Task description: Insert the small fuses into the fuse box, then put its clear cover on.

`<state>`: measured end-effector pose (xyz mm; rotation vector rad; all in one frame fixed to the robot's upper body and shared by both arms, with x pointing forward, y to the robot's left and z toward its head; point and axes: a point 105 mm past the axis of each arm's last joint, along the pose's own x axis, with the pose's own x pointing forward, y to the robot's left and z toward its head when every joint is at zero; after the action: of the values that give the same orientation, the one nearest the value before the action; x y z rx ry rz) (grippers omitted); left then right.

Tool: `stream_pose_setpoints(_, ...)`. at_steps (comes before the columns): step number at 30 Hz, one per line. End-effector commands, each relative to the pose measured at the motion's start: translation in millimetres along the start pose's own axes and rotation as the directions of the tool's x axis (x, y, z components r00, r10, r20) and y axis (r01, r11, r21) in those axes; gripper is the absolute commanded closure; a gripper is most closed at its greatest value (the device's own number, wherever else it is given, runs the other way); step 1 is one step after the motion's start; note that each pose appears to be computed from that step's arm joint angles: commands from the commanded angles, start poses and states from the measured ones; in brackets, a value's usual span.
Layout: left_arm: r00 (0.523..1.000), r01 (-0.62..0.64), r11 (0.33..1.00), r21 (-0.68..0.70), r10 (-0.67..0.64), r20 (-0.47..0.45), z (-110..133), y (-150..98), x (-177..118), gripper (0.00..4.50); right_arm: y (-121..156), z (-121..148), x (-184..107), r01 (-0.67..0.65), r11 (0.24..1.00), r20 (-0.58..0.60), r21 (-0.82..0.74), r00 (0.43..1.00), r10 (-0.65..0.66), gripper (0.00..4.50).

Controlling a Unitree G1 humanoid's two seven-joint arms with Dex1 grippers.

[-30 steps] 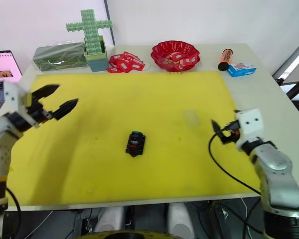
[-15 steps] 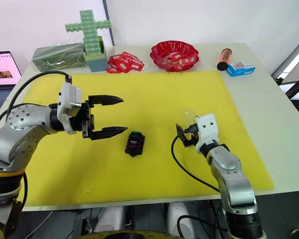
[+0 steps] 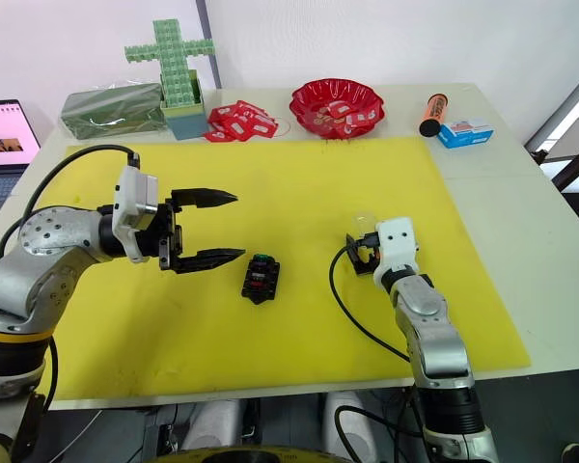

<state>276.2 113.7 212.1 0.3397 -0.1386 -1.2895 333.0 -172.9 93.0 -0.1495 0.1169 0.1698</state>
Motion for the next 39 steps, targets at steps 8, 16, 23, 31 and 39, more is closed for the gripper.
stream_pose_setpoints(8,1.0,-0.017,0.999,0.046,0.017,0.0,8.5,1.4,-4.0,0.0,-7.5,4.7,1.4,0.027,0.999,0.037,0.03,0.999,-0.028,2.7)
stream_pose_setpoints(16,0.998,-0.054,0.999,0.001,0.054,-0.044,-7.2,-7.6,-15.8,0.0,1.2,20.7,-4.2,-0.056,0.997,0.084,-0.046,0.995,0.06,2.68)
stream_pose_setpoints(23,0.989,-0.107,0.988,-0.11,0.095,-0.11,-51.6,-44.8,-25.7,0.0,-5.5,39.9,-5.4,-0.069,0.993,0.108,-0.094,0.991,0.079,2.68)
stream_pose_setpoints(31,0.983,-0.136,0.98,-0.145,0.115,-0.145,-88.2,-64.7,-6.7,0.0,-4.1,48.8,-2.5,-0.072,0.991,0.135,-0.113,0.987,0.087,2.68)
stream_pose_setpoints(39,0.966,-0.193,0.969,-0.152,0.16,-0.201,-113.8,-59.5,10.3,0.0,-9.0,54.4,-0.6,-0.053,0.991,0.149,-0.125,0.986,0.071,2.68)
